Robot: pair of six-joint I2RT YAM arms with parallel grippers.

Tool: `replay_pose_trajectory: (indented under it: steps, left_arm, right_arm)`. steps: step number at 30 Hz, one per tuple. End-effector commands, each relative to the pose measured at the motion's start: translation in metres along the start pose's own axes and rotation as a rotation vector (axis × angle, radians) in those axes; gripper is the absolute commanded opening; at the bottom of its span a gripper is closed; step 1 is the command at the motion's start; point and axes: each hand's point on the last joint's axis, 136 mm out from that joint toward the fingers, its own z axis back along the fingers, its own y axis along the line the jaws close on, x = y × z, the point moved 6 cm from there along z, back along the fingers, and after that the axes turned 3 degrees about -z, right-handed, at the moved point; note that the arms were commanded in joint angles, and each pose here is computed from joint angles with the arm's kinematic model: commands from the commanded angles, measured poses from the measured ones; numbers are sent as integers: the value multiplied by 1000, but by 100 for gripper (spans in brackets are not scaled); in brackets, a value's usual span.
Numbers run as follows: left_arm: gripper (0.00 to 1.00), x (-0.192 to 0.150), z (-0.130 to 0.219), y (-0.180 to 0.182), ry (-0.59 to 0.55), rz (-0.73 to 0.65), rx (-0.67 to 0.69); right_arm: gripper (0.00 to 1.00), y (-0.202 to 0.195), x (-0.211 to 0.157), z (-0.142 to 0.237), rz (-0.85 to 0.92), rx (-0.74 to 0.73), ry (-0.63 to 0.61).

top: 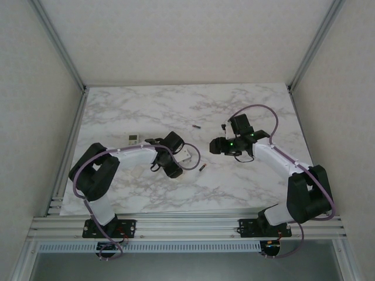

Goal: Load the batteries into the remote control

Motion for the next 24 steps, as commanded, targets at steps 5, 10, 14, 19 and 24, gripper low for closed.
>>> replay_pose_trajectory:
  steps: [5,10,14,19,24]
  left_arm:
    - [47,-42,-2,16,197,-161,22]
    - [40,-53,9,7,146,-312,20]
    - [39,-58,12,1,141,-431,64]
    - [41,-55,0,-1,144,-467,81]
    - [45,-51,-4,-3,145,-478,112]
  right_arm:
    - [64,0,1,5,37,-9,44]
    - [65,2,-4,0,69,19,92]
    - [66,5,0,1,110,42,61]
    - [67,13,16,6,94,59,-1]
    - [67,12,16,12,-77,-20,-65]
